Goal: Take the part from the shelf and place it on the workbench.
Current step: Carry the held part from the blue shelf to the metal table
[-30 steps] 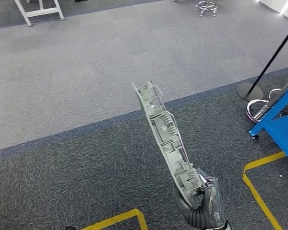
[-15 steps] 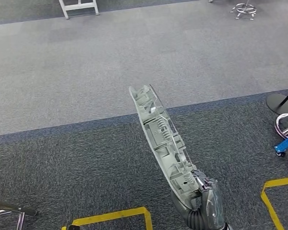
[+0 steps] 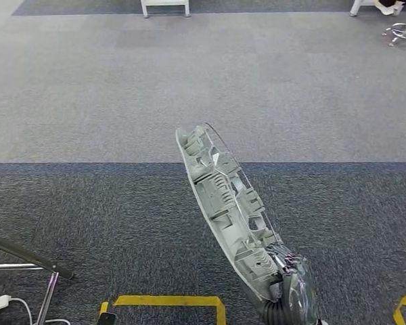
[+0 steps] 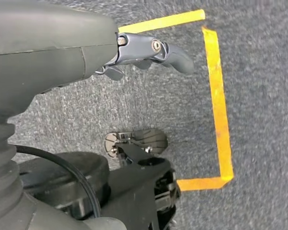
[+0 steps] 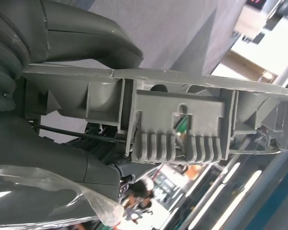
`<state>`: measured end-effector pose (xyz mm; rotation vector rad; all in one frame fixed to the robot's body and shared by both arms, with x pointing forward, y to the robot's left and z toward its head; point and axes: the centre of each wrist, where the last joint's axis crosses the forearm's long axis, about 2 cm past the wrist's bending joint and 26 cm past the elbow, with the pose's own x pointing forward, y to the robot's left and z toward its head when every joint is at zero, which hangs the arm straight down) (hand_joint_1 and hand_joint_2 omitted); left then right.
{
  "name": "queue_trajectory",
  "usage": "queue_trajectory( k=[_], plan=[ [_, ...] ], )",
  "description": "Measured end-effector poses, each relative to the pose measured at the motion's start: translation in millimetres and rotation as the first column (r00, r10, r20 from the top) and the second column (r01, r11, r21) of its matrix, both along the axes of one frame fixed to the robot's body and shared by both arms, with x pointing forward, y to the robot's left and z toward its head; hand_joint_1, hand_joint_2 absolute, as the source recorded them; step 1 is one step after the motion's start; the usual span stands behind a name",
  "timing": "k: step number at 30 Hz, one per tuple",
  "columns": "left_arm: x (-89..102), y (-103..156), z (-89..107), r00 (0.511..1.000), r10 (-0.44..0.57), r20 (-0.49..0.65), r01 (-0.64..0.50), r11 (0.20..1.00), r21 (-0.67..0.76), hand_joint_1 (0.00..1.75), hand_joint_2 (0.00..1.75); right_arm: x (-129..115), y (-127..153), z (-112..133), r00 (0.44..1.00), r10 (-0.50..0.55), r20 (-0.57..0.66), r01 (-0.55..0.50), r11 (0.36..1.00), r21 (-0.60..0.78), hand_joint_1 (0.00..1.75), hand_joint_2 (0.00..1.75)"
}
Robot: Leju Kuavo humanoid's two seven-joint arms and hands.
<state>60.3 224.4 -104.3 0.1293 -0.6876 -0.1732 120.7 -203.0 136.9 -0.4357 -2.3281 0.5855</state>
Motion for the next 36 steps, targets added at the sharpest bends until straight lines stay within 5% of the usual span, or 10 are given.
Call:
queue_trajectory(
  k=[36],
  plan=[
    [8.0, -2, 1.5, 1.000, -0.027, 0.013, 0.027, 1.000, 0.000, 0.00, 1.75, 11, 5, 6, 0.997, 0.063, 0.042, -0.061, 0.997, -0.049, 1.75, 1.75]
  ],
)
